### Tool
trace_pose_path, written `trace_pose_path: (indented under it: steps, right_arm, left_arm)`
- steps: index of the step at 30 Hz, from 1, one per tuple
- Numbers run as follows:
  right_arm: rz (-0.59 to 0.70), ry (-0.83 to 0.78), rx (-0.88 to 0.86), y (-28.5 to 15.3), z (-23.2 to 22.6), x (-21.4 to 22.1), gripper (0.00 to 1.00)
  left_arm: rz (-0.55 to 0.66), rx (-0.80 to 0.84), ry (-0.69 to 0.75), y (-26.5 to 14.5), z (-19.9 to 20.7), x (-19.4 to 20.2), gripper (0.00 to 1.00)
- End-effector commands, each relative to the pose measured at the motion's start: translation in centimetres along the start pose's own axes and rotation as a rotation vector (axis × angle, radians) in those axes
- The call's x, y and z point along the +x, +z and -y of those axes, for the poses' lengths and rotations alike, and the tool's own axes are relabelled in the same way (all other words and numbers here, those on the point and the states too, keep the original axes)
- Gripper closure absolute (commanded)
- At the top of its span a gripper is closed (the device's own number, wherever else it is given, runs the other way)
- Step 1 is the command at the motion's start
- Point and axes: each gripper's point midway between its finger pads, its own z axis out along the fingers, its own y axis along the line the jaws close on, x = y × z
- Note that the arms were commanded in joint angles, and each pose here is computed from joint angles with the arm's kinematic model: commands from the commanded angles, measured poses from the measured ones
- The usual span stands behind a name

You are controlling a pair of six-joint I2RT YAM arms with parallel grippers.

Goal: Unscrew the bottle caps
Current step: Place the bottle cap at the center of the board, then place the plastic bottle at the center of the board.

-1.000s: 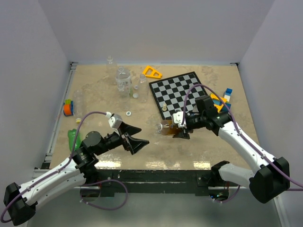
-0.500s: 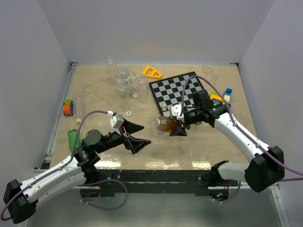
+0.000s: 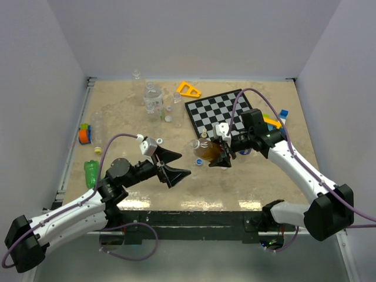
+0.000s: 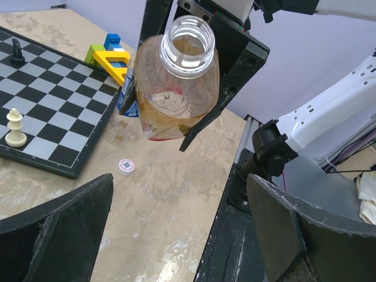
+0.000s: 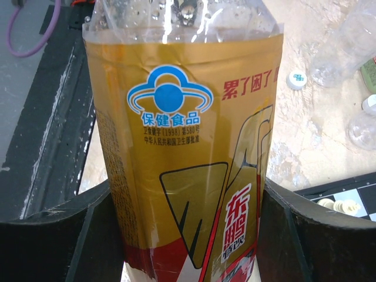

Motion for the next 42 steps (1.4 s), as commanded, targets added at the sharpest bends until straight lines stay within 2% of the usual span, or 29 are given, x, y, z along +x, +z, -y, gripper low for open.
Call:
trace_pose_path:
  steps: [1, 15, 22, 26, 30, 36, 42]
  right_arm:
    - [0.065, 0.011, 0.004, -0.3, 0.3, -1.9, 0.9]
    - [0.068, 0.032, 0.021, -0.3, 0.7, -1.9, 0.9]
    - [0.066, 0.036, 0.02, -0.3, 0.7, -1.8, 0.9]
    - [0.067, 0.033, 0.021, -0.3, 0.7, -1.9, 0.89]
    - [0.066, 0.034, 0.021, -0.3, 0.7, -1.8, 0.89]
    - [0.065, 0.036, 0.021, -0.3, 0.7, -1.8, 0.89]
    - [0.064, 0.04, 0.02, -0.2, 0.8, -1.7, 0.89]
  left_arm:
    - [0.101, 0.051, 0.0, 1.3, 1.8, -3.4, 0.0]
    - [0.161, 0.03, -0.048, 4.1, 1.8, -4.8, 0.01]
    - [0.264, -0.037, -0.04, 5.2, 1.3, -8.6, 0.02]
    - [0.27, -0.093, -0.028, 5.7, 0.7, -9.9, 0.07]
    - [0.256, -0.154, -0.019, 6.3, -0.1, -10.5, 0.16]
    - [0.196, -0.158, -0.019, 7.3, -0.2, -9.7, 0.25]
    - [0.181, -0.152, -0.011, 7.3, -0.1, -9.7, 0.38]
